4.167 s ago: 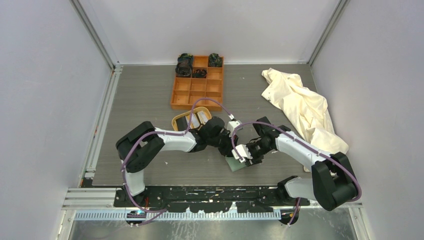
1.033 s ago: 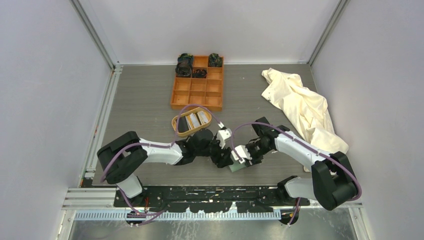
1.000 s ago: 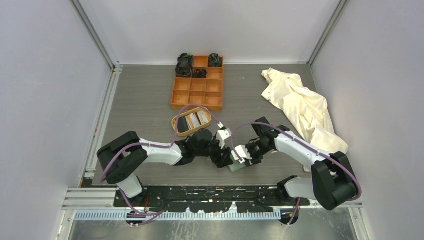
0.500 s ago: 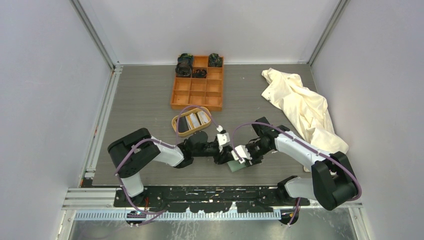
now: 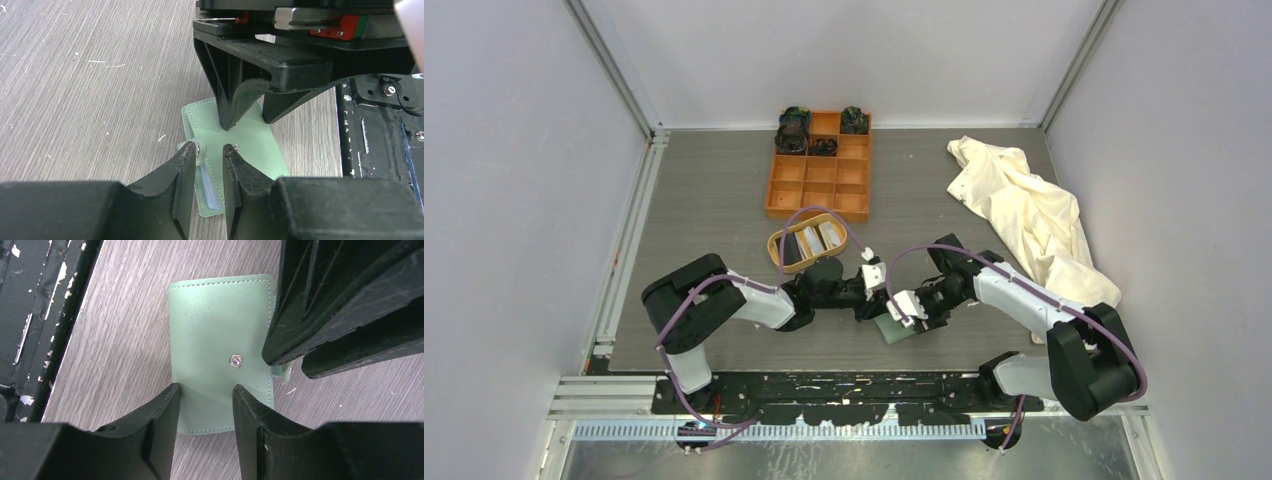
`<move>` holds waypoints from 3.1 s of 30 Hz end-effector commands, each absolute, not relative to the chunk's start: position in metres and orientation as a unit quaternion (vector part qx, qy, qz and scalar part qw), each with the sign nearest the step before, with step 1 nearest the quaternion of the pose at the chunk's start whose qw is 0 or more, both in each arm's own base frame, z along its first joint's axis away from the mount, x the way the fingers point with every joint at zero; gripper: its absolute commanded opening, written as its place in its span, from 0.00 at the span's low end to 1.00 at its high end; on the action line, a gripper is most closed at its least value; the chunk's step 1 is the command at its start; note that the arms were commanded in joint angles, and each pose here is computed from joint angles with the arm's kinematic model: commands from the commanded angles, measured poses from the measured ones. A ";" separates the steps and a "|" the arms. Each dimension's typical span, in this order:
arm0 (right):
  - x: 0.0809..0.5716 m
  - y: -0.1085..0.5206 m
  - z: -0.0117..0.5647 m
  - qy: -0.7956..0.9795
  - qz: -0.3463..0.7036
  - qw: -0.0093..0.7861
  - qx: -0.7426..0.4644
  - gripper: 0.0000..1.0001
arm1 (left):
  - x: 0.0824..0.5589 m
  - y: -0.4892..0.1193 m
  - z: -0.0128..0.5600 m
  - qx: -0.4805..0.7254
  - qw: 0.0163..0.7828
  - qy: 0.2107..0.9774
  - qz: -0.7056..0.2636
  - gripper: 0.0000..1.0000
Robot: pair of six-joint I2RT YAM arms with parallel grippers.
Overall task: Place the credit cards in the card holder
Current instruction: Close the card holder at the center of the board.
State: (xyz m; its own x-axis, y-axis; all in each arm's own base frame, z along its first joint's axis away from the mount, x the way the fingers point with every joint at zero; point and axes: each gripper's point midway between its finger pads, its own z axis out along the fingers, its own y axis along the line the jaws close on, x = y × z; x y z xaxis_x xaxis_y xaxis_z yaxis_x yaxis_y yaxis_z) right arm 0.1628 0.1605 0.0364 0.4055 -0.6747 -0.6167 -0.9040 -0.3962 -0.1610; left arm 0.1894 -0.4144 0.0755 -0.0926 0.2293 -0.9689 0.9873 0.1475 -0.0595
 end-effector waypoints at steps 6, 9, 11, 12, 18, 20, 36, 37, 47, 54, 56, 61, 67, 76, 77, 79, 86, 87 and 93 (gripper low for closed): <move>0.160 0.158 0.035 0.501 0.237 0.227 -0.801 0.47 | 0.196 -0.422 0.089 0.504 0.467 0.592 -0.420 0.27; 0.160 0.157 0.035 0.501 0.237 0.226 -0.801 0.47 | 0.197 -0.422 0.085 0.506 0.460 0.599 -0.417 0.24; 0.160 0.157 0.035 0.501 0.237 0.227 -0.801 0.47 | 0.197 -0.422 0.083 0.507 0.458 0.600 -0.416 0.20; 0.160 0.157 0.035 0.501 0.237 0.227 -0.801 0.47 | 0.198 -0.422 0.083 0.506 0.458 0.601 -0.416 0.18; 0.160 0.157 0.034 0.501 0.238 0.225 -0.801 0.47 | 0.197 -0.423 0.081 0.504 0.451 0.605 -0.420 0.10; 0.160 0.157 0.035 0.501 0.237 0.226 -0.801 0.47 | 0.197 -0.423 0.081 0.504 0.450 0.606 -0.420 0.12; 0.159 0.157 0.035 0.500 0.239 0.225 -0.801 0.47 | 0.205 -0.424 0.079 0.493 0.451 0.619 -0.413 0.17; 0.159 0.157 0.035 0.500 0.239 0.224 -0.801 0.47 | 0.205 -0.424 0.079 0.493 0.450 0.620 -0.413 0.17; 0.158 0.157 0.035 0.500 0.239 0.223 -0.802 0.47 | 0.196 -0.425 0.083 0.487 0.429 0.624 -0.434 0.00; 0.159 0.158 0.036 0.499 0.238 0.224 -0.802 0.46 | 0.182 -0.423 0.091 0.485 0.412 0.622 -0.456 0.00; 0.159 0.158 0.036 0.499 0.237 0.226 -0.802 0.46 | 0.178 -0.424 0.095 0.486 0.415 0.619 -0.456 0.00; 0.161 0.159 0.037 0.502 0.233 0.228 -0.801 0.46 | 0.170 -0.426 0.096 0.488 0.411 0.617 -0.461 0.00; 0.163 0.159 0.036 0.507 0.230 0.229 -0.798 0.46 | 0.164 -0.426 0.089 0.489 0.402 0.624 -0.459 0.00; 0.164 0.159 0.036 0.508 0.229 0.229 -0.798 0.46 | 0.161 -0.426 0.085 0.493 0.397 0.632 -0.447 0.00; 0.163 0.159 0.036 0.509 0.229 0.227 -0.798 0.46 | 0.161 -0.426 0.085 0.494 0.397 0.631 -0.447 0.00; 0.163 0.159 0.036 0.508 0.229 0.228 -0.798 0.46 | 0.159 -0.427 0.084 0.497 0.395 0.631 -0.447 0.00; 0.164 0.159 0.036 0.509 0.229 0.227 -0.798 0.46 | 0.156 -0.429 0.083 0.502 0.399 0.630 -0.438 0.00; 0.164 0.159 0.036 0.509 0.229 0.228 -0.798 0.46 | 0.156 -0.429 0.084 0.503 0.401 0.629 -0.436 0.00; 0.163 0.159 0.036 0.509 0.230 0.227 -0.798 0.46 | 0.152 -0.433 0.084 0.510 0.407 0.626 -0.427 0.00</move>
